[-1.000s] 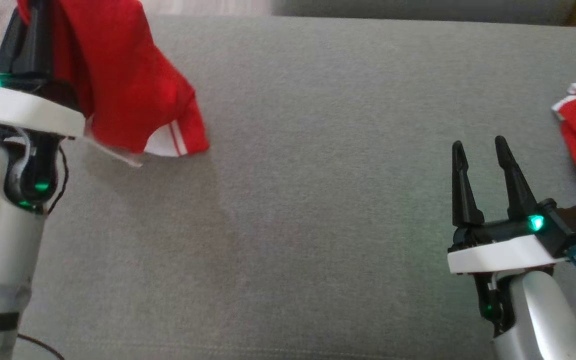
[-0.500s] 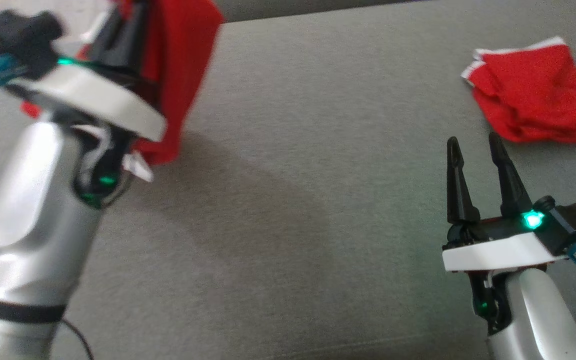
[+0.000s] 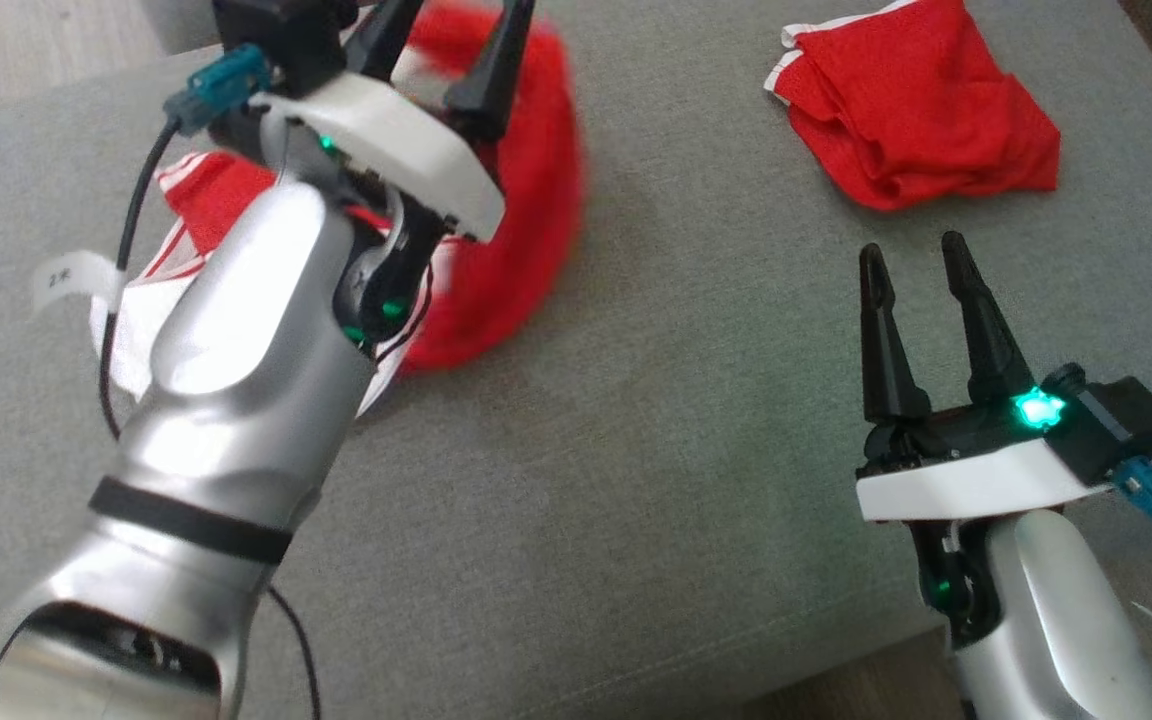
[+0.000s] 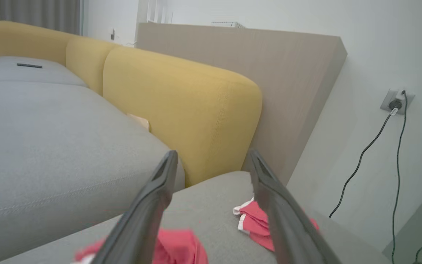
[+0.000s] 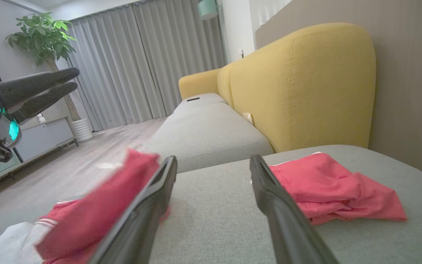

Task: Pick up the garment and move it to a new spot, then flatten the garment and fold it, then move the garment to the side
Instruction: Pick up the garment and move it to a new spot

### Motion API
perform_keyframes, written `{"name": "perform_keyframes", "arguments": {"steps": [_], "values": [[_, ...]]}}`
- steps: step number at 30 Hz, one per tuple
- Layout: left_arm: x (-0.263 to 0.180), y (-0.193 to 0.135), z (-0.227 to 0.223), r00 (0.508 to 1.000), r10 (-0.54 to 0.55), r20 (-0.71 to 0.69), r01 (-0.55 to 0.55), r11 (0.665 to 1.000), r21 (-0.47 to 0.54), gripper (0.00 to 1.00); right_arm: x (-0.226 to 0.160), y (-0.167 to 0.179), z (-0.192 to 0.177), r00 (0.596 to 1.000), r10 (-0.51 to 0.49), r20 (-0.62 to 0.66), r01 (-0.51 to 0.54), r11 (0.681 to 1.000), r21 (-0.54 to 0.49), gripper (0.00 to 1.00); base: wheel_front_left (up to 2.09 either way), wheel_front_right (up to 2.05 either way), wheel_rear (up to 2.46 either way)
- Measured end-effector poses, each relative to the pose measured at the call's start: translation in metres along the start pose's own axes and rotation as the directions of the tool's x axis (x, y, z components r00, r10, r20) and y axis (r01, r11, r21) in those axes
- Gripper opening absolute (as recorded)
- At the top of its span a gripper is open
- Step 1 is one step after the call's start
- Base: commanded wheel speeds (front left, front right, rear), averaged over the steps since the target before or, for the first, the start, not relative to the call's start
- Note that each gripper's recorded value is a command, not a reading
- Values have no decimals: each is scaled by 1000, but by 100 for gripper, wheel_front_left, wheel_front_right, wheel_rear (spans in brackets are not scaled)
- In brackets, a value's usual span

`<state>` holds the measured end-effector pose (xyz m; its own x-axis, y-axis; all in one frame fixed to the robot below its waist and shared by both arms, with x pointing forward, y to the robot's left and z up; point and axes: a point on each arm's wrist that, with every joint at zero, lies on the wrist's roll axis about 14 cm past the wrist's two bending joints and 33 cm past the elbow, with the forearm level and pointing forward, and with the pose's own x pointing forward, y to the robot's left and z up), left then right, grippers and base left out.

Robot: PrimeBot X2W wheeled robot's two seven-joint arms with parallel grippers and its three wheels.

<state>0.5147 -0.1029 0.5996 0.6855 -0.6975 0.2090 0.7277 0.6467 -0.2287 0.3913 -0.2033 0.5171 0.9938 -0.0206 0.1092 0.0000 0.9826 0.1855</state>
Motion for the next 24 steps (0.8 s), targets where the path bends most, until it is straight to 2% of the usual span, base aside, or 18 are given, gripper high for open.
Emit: {"name": "perform_keyframes", "arguments": {"steps": [4,12,18,24], "values": [[-2,7,6,1000,19,21,-20,1000,11,100,2,1,0,1000,4,4,-4,1000,4,100,0,0,0],[-48,67,29,983,174,63,-180,979,98,100,14,23,1,997,68,21,-68,998,13,100,0,0,0],[-121,105,37,942,326,85,-335,933,131,100,25,45,6,990,132,43,-132,991,4,100,0,0,0],[-207,116,34,879,465,107,-476,869,137,100,23,61,1,984,173,31,-173,985,-1,100,0,0,0]]}}
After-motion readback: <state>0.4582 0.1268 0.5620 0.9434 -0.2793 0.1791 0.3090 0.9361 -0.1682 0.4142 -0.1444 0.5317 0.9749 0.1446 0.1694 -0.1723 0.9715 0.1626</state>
